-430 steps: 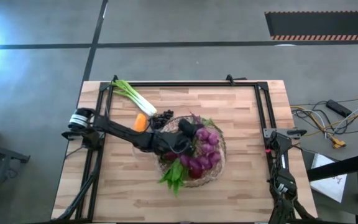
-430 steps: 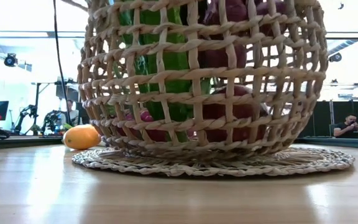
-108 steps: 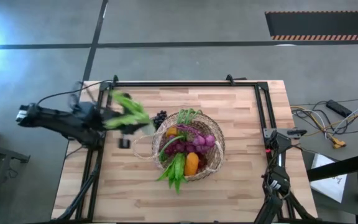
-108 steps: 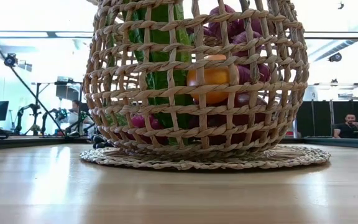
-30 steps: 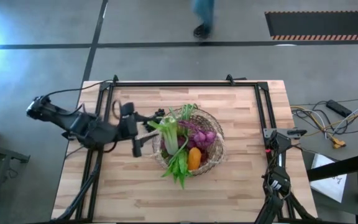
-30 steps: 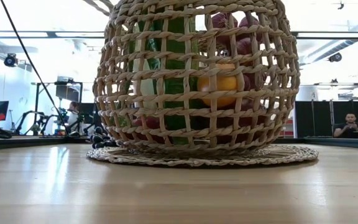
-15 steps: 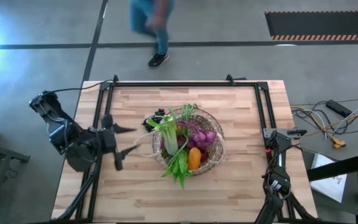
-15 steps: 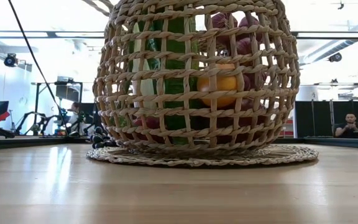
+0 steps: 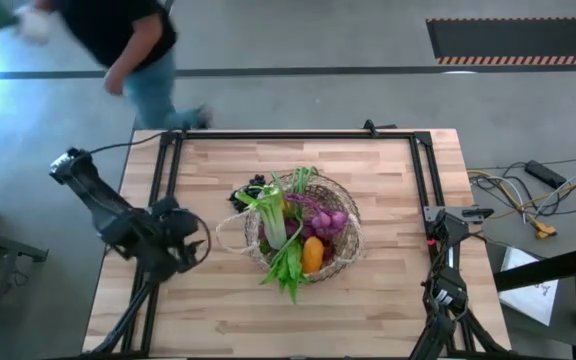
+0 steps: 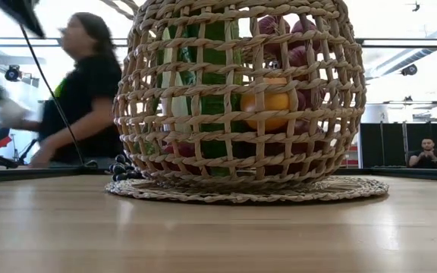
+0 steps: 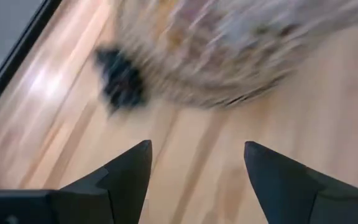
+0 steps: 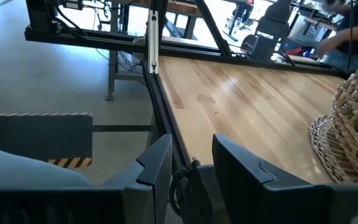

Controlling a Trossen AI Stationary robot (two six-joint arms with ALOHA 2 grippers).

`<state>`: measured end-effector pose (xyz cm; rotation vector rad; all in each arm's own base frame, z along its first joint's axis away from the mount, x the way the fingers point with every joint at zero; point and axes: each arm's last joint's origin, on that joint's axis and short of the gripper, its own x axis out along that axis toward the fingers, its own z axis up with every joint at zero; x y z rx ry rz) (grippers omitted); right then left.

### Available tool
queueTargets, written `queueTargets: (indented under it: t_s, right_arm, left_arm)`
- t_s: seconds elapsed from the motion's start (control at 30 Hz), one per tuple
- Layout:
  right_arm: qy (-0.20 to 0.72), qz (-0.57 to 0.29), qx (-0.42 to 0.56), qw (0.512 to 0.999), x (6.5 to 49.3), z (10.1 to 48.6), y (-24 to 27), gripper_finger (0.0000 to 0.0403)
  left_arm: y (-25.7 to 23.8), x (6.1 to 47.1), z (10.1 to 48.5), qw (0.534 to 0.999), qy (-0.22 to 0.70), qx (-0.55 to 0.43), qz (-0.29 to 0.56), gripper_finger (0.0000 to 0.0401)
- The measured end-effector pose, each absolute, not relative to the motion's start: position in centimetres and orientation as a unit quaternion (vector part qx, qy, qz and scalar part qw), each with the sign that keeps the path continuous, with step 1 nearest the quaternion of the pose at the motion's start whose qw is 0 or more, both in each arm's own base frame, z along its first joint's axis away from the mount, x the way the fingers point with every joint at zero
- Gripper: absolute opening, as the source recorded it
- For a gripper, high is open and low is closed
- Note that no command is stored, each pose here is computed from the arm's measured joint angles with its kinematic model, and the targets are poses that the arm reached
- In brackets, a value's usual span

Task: Build produce basket
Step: Put the grapes into the basket

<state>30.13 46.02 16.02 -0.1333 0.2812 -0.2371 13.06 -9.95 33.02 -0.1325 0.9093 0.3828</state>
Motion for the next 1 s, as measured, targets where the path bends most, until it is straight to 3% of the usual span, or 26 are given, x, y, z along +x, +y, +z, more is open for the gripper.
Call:
queueTargets:
  t_s: [0.23,0.4,0.67,1.0]
  right_arm:
    - [0.14,-0.118,-0.067,0.981,30.1,16.0,46.0,0.0109]
    - [0.14,-0.118,-0.068,0.981,30.1,16.0,46.0,0.0109]
    - [0.14,-0.117,-0.07,0.981,30.1,16.0,46.0,0.0109]
    - [0.14,-0.117,-0.07,0.981,30.1,16.0,46.0,0.0109]
  left_arm:
    - [-7.6,13.8,25.7,0.809,0.498,-0.11,0.291,0.024]
    - [-4.3,14.2,22.4,0.791,0.504,-0.112,0.329,0.024]
    - [0.9,15.9,18.9,0.828,0.489,-0.099,0.258,0.024]
    - [3.9,17.3,16.4,0.834,0.513,0.036,0.202,0.0212]
